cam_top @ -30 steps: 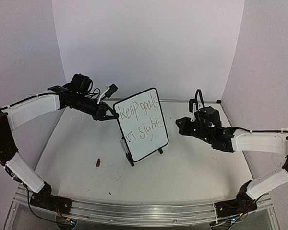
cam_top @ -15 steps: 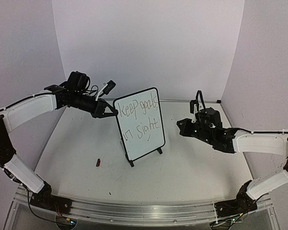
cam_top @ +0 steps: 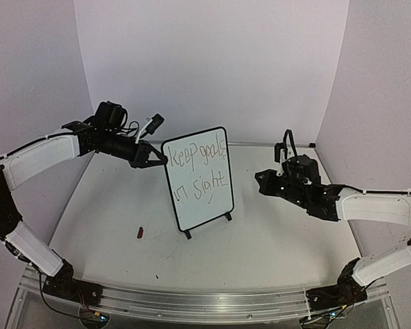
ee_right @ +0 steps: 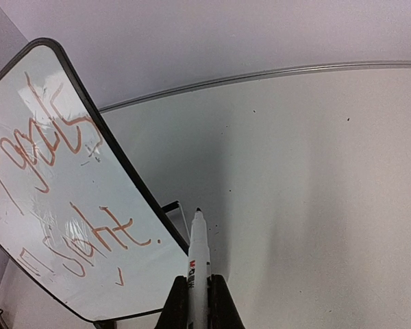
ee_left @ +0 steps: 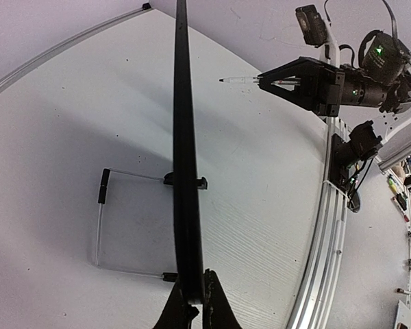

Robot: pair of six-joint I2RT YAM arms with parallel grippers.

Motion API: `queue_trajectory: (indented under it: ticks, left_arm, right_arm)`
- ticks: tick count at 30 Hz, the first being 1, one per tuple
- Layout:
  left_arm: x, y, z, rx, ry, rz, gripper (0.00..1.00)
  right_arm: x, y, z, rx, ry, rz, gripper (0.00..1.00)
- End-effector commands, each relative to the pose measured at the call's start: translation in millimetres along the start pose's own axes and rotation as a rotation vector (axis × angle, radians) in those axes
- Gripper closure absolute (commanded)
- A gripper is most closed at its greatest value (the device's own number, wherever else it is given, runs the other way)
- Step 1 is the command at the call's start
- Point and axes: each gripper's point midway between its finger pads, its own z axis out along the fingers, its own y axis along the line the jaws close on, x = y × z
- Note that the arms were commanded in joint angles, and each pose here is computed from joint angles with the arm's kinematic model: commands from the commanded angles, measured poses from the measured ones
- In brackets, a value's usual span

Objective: Write a sentence on the whiteboard
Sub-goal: Place the whiteboard at the center of the board.

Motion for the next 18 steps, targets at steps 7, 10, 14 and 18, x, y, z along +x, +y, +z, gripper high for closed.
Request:
queue_trajectory:
  ticks: [7, 10, 14, 18]
  left_arm:
    - [-7.4, -4.2, -27.0, -0.099, -0.066, 0.058, 0.97]
    - [0.9, -1.4, -30.2, -0.133, -0.060, 0.038, 0.89]
    - [8.6, 0.4, -32.4, -0.156, -0.059, 0.012, 0.70]
    - [15.8, 1.4, -33.7, -0.170, -0.059, -0.013, 0.55]
  right_arm:
    - [-12.1, 2.4, -10.2, -0.011, -0.030, 0.001, 1.00]
    - [-13.3, 3.5, -12.1, -0.017, -0.031, -0.001, 1.00]
    - [-14.4, 4.2, -14.6, -0.022, -0.035, -0.003, 1.00]
    - [-16.1, 4.9, -17.1, -0.027, -0.038, -0.005, 1.00]
